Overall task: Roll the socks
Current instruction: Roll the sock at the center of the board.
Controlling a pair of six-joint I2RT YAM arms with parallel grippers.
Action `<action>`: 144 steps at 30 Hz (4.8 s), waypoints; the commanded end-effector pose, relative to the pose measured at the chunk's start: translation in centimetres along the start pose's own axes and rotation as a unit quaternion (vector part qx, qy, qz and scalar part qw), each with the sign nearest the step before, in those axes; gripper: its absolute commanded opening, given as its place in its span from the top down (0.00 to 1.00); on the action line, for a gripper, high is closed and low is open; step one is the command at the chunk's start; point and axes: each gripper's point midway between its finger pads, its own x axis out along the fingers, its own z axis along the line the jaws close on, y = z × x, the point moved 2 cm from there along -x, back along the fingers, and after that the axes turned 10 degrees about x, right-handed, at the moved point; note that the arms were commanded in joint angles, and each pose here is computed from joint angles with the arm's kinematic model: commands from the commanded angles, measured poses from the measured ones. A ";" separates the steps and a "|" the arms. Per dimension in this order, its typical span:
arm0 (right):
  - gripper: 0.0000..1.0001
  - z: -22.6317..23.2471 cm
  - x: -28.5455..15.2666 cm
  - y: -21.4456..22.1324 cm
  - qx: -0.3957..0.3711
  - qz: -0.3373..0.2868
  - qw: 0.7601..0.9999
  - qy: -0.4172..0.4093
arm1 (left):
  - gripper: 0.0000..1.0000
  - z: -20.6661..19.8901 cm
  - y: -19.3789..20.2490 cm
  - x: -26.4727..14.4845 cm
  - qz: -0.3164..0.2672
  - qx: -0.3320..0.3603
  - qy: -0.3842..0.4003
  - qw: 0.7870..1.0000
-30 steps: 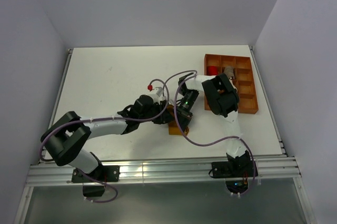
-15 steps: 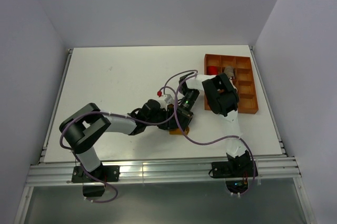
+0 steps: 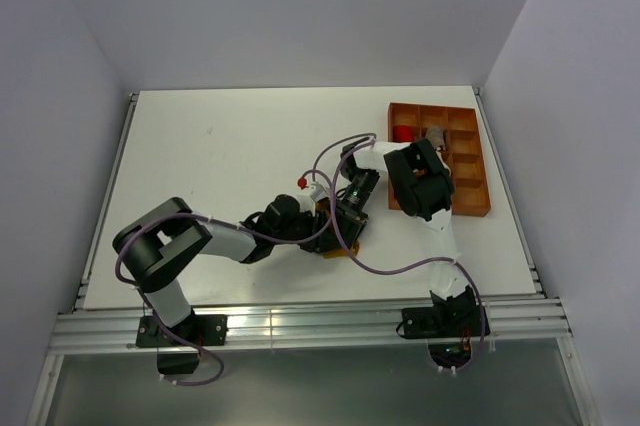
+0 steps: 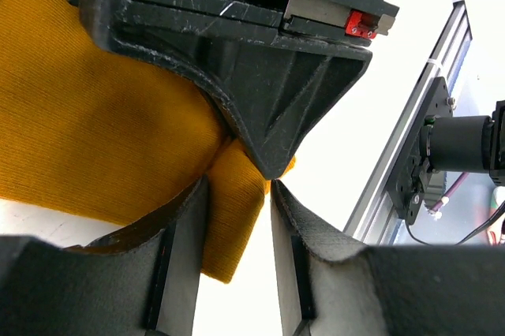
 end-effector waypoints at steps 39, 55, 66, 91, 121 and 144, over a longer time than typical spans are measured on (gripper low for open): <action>0.49 -0.3 -11.2 -0.8 -0.201 -0.329 0.885 0.261 | 1.00 3.5 8.3 -1.5 0.201 -0.208 -0.027 0.957; 0.37 6.2 -4.6 3.4 -0.490 -0.308 0.748 0.323 | 1.00 3.8 7.2 -3.6 0.269 -0.314 0.008 0.911; 0.35 8.4 3.1 3.8 -0.595 -0.229 0.696 0.331 | 1.00 4.5 8.2 -3.5 0.276 -0.328 -0.001 0.903; 0.46 5.1 6.2 0.2 -0.613 -0.170 0.626 0.452 | 1.00 3.9 7.3 -3.7 0.273 -0.309 0.017 0.911; 0.80 2.2 7.4 2.2 -0.584 -0.092 0.669 0.451 | 0.83 6.1 -5.0 -6.7 0.110 -0.186 -0.109 0.970; 0.81 3.7 7.4 3.4 -0.586 -0.064 0.688 0.422 | 0.90 10.7 -2.6 -4.1 0.178 -0.203 -0.195 0.943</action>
